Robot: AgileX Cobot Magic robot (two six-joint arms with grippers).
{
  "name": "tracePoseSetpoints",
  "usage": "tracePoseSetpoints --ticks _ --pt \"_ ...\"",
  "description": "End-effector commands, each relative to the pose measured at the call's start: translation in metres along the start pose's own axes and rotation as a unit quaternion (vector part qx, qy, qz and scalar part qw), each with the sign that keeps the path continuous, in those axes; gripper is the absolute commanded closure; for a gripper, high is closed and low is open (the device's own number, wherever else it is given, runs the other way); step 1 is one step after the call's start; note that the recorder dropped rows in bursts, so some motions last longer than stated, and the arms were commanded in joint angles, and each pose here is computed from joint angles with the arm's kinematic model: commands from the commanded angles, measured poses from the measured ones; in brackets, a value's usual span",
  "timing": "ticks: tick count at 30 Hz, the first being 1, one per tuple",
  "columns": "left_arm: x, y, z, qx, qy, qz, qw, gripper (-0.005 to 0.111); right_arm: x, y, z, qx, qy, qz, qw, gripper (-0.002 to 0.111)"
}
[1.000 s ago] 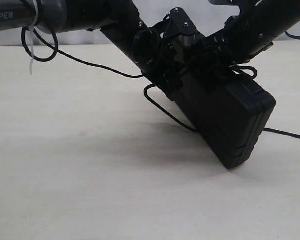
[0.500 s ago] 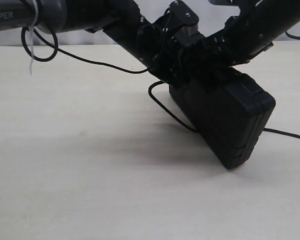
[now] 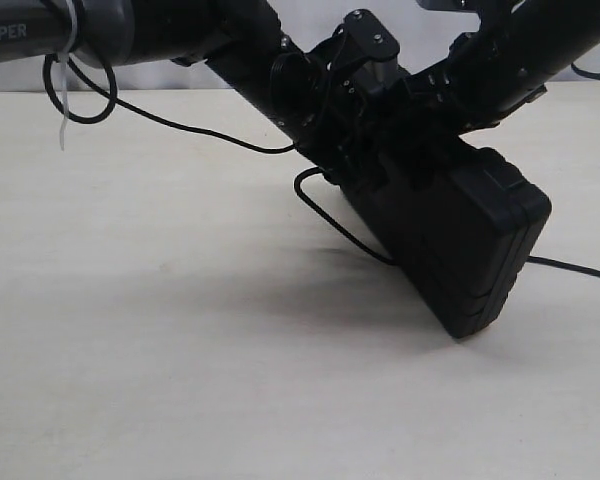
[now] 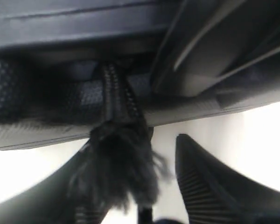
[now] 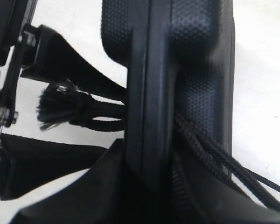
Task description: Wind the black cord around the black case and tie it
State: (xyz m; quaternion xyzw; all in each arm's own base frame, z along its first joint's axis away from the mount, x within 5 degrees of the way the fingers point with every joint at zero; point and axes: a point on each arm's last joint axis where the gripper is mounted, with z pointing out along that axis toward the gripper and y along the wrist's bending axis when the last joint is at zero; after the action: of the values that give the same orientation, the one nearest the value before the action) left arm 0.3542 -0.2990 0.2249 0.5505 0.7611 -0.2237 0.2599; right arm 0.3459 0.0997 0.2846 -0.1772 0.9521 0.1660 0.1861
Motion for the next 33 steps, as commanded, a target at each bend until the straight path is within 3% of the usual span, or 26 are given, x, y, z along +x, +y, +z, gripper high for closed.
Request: tracePoseSetpoints --ticks 1,6,13,20,29,33 --pt "0.003 0.003 -0.001 -0.012 0.013 0.005 1.000 0.062 0.010 -0.004 0.009 0.003 0.046 -0.006 0.999 0.104" --pt "0.010 -0.001 -0.001 0.011 0.053 0.011 0.998 0.062 0.009 -0.004 0.009 0.005 0.043 -0.007 0.999 0.104" --pt "0.009 -0.001 -0.005 0.004 0.054 0.019 0.998 0.062 0.010 -0.004 0.009 0.005 0.044 -0.007 0.999 0.104" --pt "0.019 0.008 -0.007 -0.047 0.114 -0.008 0.992 0.064 0.010 -0.004 0.009 0.004 0.046 -0.007 0.999 0.104" --pt "0.012 0.004 -0.005 -0.027 0.078 -0.008 0.997 0.107 0.010 -0.004 0.009 0.004 0.047 -0.007 0.999 0.104" --pt "0.001 0.004 -0.004 -0.028 0.014 -0.020 0.999 0.107 0.010 -0.004 0.009 0.003 0.046 -0.006 0.999 0.104"
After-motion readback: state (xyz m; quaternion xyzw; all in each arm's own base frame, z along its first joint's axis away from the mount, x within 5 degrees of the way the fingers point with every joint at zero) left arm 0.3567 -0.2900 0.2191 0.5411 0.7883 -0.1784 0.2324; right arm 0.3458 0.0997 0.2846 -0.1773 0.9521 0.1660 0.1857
